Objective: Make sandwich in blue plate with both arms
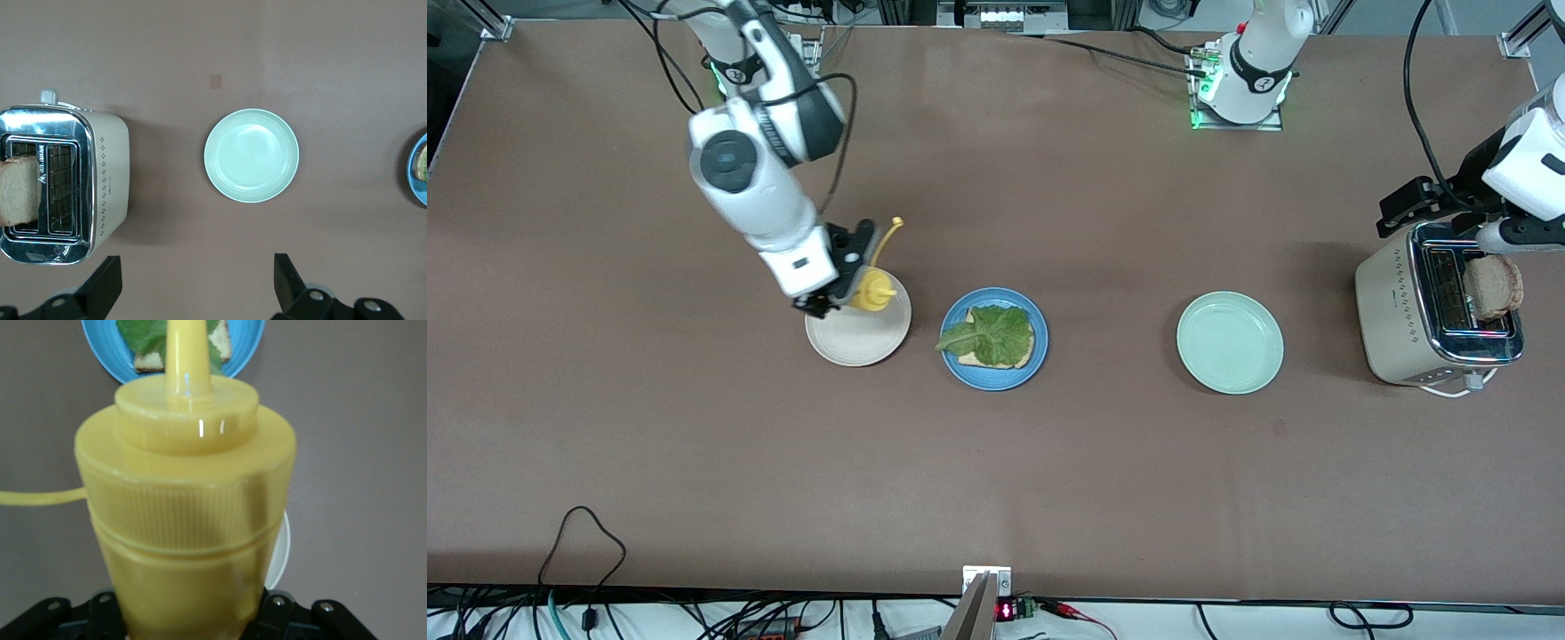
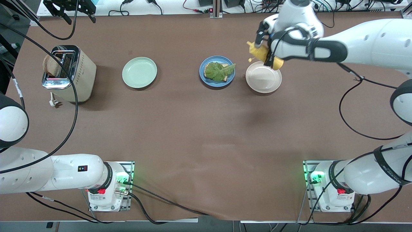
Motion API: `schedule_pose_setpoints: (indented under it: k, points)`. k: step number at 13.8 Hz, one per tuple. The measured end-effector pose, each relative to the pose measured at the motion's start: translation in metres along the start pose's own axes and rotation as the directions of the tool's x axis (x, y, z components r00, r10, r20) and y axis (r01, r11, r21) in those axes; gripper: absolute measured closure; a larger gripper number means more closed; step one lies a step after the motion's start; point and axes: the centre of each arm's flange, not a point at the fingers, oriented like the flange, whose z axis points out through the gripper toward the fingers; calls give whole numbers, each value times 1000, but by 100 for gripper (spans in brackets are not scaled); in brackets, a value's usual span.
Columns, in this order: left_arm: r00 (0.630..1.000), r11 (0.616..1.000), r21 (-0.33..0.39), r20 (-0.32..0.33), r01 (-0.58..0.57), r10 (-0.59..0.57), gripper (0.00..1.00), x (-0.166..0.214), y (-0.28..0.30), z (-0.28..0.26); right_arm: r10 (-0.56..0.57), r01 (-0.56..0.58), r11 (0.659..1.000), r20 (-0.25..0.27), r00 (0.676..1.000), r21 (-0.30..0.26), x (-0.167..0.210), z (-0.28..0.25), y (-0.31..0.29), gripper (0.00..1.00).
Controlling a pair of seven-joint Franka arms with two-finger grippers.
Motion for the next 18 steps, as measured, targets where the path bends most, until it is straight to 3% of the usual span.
schedule_pose_setpoints:
  k: [4,11,14,18]
  points:
    - [1000,1000,0,0,1,-1,0,0,-1,0,-106,112,992,98,990,-55,40,37,-40,46]
    - [1000,1000,0,1,1,-1,0,0,-1,0,-144,152,987,119,982,-61,60,58,-45,46]
    - [1000,1000,0,1,2,-2,0,0,-1,0,-100,109,991,111,989,-82,48,48,-22,46]
    - [1000,1000,0,3,2,-2,0,0,-1,1,29,-20,993,76,997,-116,-21,-8,40,46]
